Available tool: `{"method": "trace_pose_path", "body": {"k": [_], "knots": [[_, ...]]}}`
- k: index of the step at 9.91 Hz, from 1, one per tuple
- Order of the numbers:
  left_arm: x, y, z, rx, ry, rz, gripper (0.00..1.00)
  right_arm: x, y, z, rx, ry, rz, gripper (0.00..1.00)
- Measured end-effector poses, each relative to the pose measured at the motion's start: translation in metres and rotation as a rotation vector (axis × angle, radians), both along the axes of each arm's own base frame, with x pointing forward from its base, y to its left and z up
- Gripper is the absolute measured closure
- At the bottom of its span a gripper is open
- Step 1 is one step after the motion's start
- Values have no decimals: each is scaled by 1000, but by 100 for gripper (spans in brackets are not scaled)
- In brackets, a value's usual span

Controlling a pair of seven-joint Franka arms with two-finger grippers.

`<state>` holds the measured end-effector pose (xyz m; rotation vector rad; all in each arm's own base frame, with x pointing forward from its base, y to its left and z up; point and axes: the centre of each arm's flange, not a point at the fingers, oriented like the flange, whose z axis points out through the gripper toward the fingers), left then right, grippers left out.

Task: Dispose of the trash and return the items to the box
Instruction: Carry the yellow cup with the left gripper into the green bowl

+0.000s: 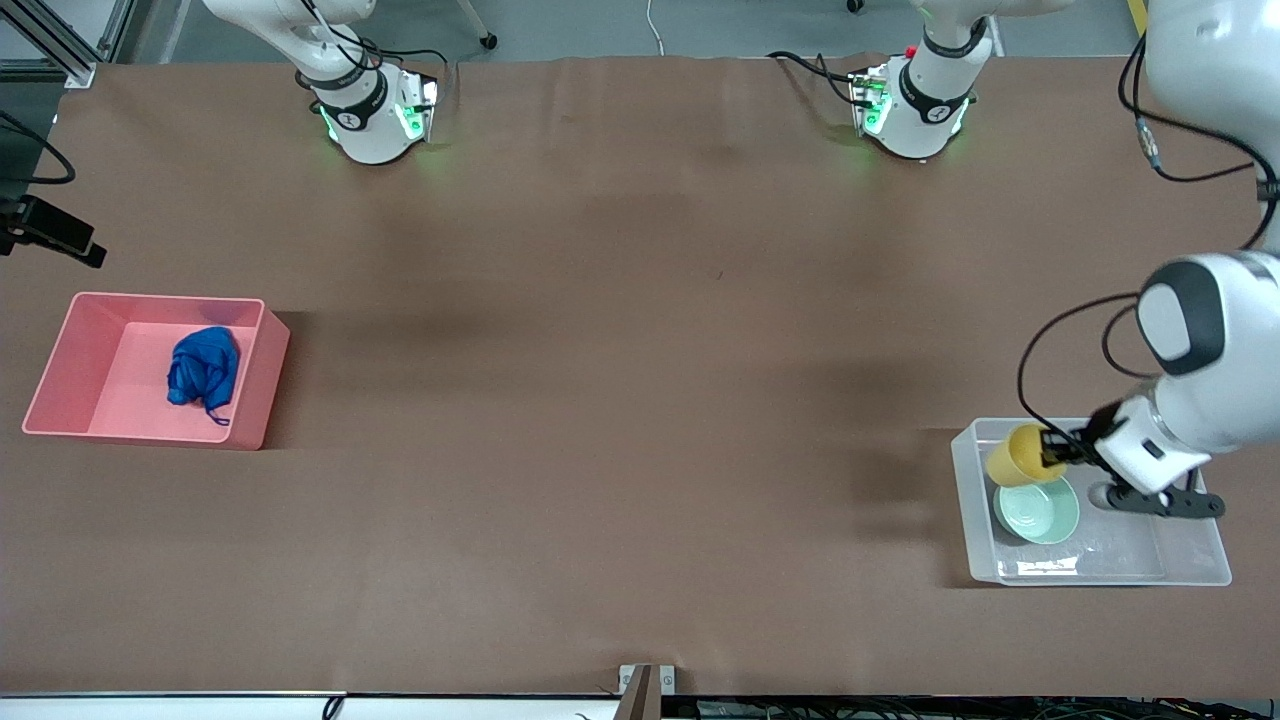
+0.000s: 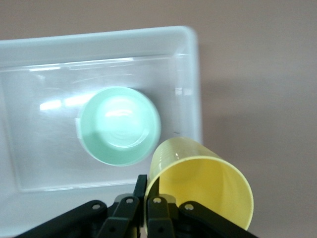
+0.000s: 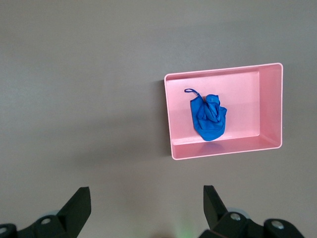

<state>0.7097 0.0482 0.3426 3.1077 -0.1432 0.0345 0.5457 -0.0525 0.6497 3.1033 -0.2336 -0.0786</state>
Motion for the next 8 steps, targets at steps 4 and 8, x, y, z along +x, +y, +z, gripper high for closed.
{"method": "trace_pose_path", "body": {"k": [4, 8], "knots": [[18, 38, -68, 33, -29, 35, 96, 0, 1, 0, 0, -1, 2, 0], [24, 52, -62, 14, -84, 74, 55, 0, 2, 0, 0, -2, 3, 0]]}}
